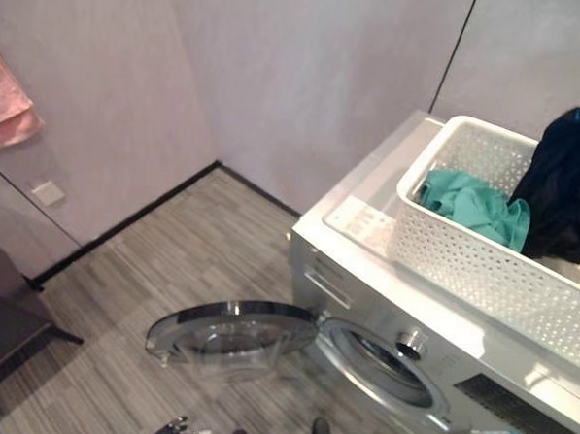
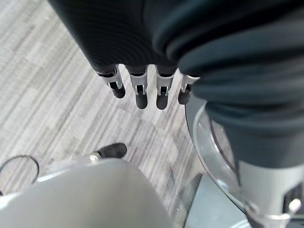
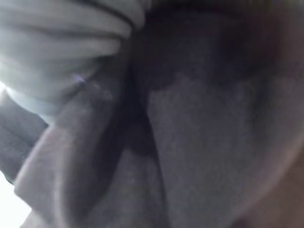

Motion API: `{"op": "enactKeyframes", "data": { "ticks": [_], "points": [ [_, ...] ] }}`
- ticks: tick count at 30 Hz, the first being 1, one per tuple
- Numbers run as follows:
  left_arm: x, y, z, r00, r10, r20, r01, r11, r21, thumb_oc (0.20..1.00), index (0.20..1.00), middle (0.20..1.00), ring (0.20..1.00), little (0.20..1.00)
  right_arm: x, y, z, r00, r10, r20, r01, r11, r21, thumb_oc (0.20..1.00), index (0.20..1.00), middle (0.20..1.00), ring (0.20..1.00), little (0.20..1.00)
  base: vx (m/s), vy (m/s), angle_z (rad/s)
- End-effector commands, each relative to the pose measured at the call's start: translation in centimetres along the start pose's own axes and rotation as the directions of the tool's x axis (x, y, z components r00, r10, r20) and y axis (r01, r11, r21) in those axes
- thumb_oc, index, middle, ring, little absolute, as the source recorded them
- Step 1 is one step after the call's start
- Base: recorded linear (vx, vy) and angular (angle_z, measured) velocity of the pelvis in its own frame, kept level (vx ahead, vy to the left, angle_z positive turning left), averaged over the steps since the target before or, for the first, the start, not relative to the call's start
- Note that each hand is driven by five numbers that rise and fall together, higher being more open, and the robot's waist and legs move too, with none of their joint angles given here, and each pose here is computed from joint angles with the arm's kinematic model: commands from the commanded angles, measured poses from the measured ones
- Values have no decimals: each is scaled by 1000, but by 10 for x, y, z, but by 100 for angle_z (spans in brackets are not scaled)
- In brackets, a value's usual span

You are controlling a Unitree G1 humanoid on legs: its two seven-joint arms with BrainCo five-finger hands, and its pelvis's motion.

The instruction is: Grab the laundry basket,head to the washer,open it,put in the laundry and shut it.

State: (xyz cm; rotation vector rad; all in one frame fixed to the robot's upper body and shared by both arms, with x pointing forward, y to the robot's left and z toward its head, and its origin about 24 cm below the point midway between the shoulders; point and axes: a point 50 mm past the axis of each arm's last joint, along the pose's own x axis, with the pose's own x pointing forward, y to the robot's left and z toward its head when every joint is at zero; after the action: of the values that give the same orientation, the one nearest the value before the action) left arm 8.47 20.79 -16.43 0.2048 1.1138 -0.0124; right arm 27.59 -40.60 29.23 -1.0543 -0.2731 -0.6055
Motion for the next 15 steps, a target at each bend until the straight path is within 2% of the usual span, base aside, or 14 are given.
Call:
{"op": "enactKeyframes", "data": {
  "ticks": [1, 3, 6, 15],
  "points": [
    [1, 15, 2, 998, 58, -11, -56, 993, 102, 1000, 1000, 1000, 1000, 1000, 4, -27, 11, 963, -262, 64, 263, 964, -20, 200, 200, 200, 200, 200, 4, 27, 12],
    [2, 17, 7, 998, 70, 1, -69, 988, 138, 1000, 1000, 1000, 1000, 1000, 3, -38, 13, 935, -338, 110, 354, 905, -236, 200, 200, 200, 200, 200, -9, 35, 6],
    [3, 15, 9, 998, 68, 7, -68, 984, 162, 1000, 1000, 1000, 1000, 1000, 10, -38, 15, 936, -336, 108, 353, 880, -317, 200, 200, 200, 200, 200, -3, 9, -1],
    [4, 10, 11, 998, 64, 12, -65, 983, 171, 1000, 1000, 1000, 1000, 1000, 13, -44, 22, 908, -397, 138, 419, 838, -349, 200, 200, 200, 200, 200, -2, 16, -4]
  ]
}}
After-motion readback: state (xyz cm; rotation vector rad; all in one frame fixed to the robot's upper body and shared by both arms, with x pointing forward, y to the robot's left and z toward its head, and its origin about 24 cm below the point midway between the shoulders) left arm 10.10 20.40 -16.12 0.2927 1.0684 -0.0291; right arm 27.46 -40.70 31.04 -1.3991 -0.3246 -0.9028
